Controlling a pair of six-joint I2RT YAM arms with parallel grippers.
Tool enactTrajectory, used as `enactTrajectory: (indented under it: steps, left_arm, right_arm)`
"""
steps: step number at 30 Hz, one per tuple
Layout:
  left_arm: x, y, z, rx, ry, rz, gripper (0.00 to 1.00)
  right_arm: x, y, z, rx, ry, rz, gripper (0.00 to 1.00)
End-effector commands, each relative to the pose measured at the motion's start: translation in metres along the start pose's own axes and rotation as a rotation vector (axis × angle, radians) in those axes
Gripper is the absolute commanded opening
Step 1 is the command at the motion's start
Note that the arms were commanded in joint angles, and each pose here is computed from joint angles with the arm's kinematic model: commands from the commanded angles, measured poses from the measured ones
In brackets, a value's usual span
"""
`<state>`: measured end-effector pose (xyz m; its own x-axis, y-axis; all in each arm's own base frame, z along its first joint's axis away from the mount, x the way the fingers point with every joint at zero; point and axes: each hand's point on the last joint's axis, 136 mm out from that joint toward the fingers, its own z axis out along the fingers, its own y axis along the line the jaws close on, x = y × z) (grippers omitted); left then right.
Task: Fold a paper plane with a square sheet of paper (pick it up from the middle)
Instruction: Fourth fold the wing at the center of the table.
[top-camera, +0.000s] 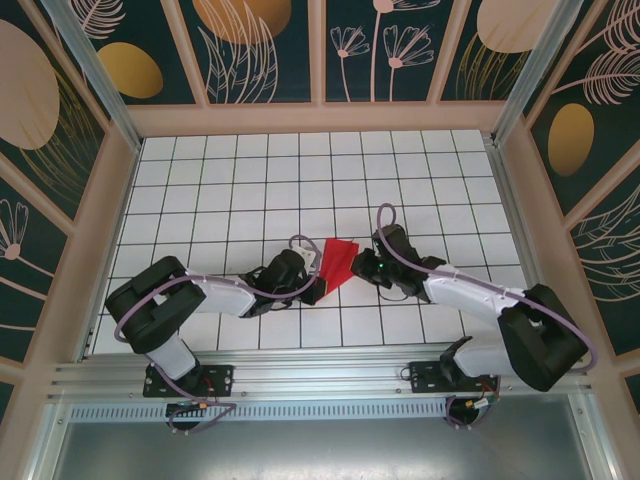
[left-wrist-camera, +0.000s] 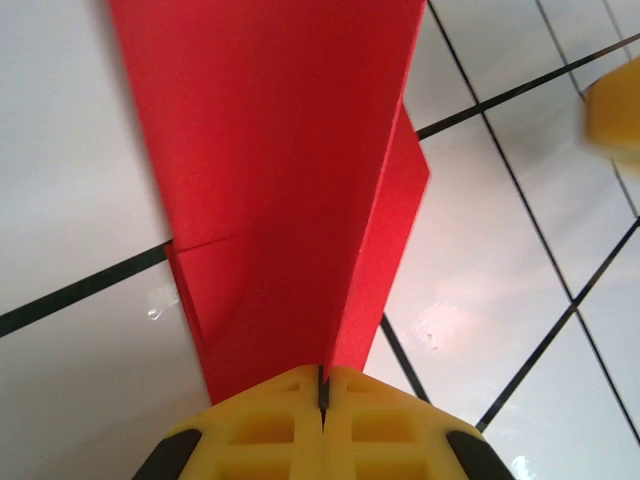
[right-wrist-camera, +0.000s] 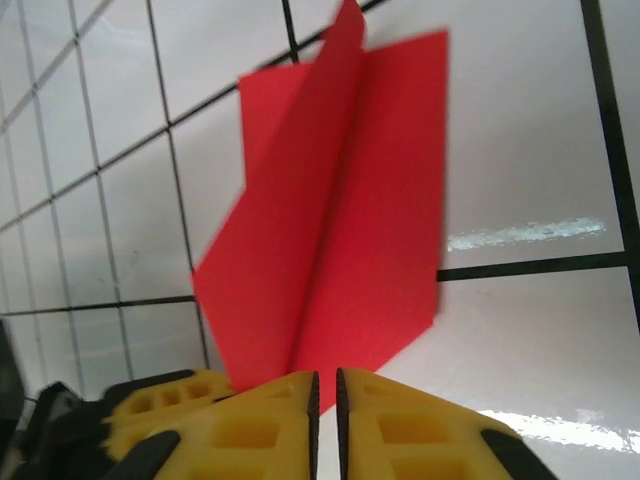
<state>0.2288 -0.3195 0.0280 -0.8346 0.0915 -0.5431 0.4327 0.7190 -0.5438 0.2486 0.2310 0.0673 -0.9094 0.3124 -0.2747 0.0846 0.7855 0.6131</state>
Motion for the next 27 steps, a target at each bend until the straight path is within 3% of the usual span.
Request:
enactTrajectory:
  steps: [1, 16, 27]
  left_arm:
    - [-0.011, -0.014, -0.006, 0.074, -0.030, -0.027, 0.00]
    - [-0.011, -0.002, -0.008, 0.097, -0.063, -0.129, 0.00]
    - [-0.003, 0.010, -0.007, 0.080, -0.067, -0.171, 0.00]
  right_arm:
    - [0.005, 0.021, 0.011, -0.050, 0.057, -0.071, 0.14]
    - [0.009, 0.016, 0.060, 0.015, 0.139, -0.100, 0.06]
    - [0.017, -0.005, 0.069, 0.076, 0.158, -0.075, 0.05]
